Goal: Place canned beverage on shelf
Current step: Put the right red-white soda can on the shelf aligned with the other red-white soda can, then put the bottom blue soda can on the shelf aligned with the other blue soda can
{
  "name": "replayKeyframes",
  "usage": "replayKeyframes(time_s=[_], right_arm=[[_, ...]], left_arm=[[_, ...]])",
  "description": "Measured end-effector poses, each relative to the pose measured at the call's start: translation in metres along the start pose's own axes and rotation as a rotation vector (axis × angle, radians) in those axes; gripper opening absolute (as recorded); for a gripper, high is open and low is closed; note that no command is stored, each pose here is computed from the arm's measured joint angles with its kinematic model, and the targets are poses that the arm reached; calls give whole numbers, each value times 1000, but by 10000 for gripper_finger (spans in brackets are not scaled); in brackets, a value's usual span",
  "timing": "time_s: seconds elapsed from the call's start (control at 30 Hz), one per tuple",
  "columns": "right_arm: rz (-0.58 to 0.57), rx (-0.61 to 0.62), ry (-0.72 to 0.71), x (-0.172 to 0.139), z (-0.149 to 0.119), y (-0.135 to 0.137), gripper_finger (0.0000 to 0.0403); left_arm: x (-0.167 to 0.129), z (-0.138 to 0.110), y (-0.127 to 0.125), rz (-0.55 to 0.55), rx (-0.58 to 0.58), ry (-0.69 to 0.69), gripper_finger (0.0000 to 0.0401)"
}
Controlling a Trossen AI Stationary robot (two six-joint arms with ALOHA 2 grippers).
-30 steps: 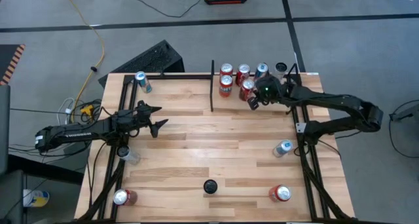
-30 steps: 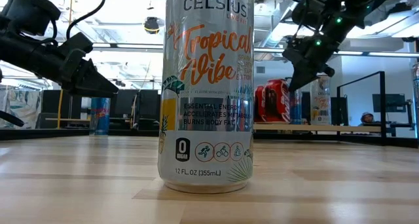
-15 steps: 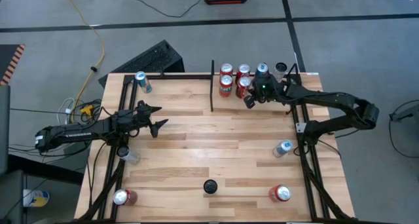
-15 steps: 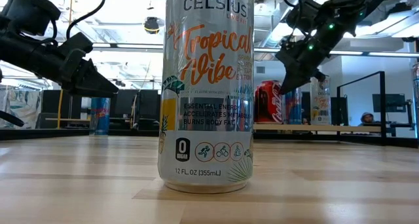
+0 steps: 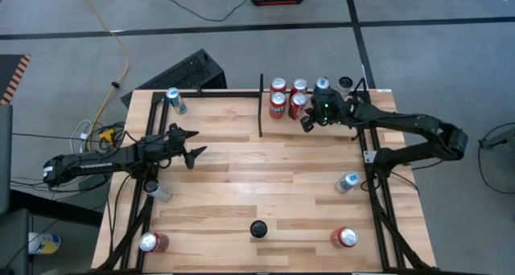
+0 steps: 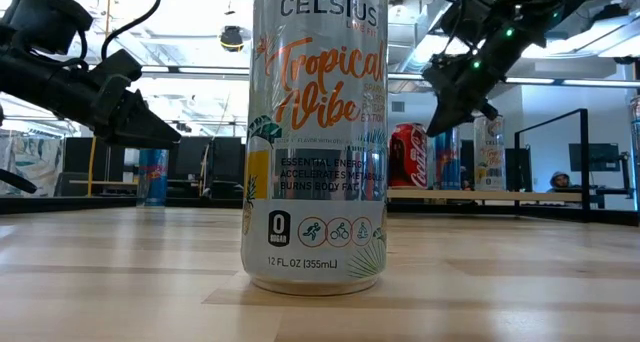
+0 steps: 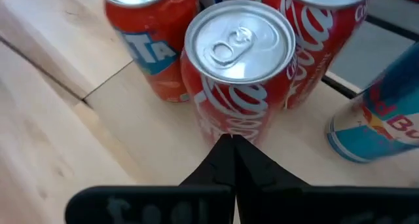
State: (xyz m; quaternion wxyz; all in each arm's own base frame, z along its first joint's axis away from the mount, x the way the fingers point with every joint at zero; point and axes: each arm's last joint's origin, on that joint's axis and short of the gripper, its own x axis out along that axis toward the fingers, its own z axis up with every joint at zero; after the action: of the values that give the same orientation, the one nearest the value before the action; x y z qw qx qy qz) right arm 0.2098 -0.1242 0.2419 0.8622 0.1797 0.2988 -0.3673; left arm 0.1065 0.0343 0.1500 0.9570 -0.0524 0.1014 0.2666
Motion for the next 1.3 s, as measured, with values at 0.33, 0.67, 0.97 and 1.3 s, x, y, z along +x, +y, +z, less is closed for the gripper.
replayKeyframes(time_s=[0.33, 0.67, 0.97, 1.3], right_arm=[[97, -16, 96, -70, 8, 24, 18], [295, 129, 482, -137, -12, 74, 26], [129, 288, 734, -182, -38, 83, 27], [16, 333, 817, -206, -62, 85, 28]], left_arm=[[0, 0, 0, 1, 0, 0, 334], [0, 0, 0, 1, 0, 0, 334], [0, 0, 0, 0, 0, 0, 334], [0, 0, 0, 0, 0, 0, 334]])
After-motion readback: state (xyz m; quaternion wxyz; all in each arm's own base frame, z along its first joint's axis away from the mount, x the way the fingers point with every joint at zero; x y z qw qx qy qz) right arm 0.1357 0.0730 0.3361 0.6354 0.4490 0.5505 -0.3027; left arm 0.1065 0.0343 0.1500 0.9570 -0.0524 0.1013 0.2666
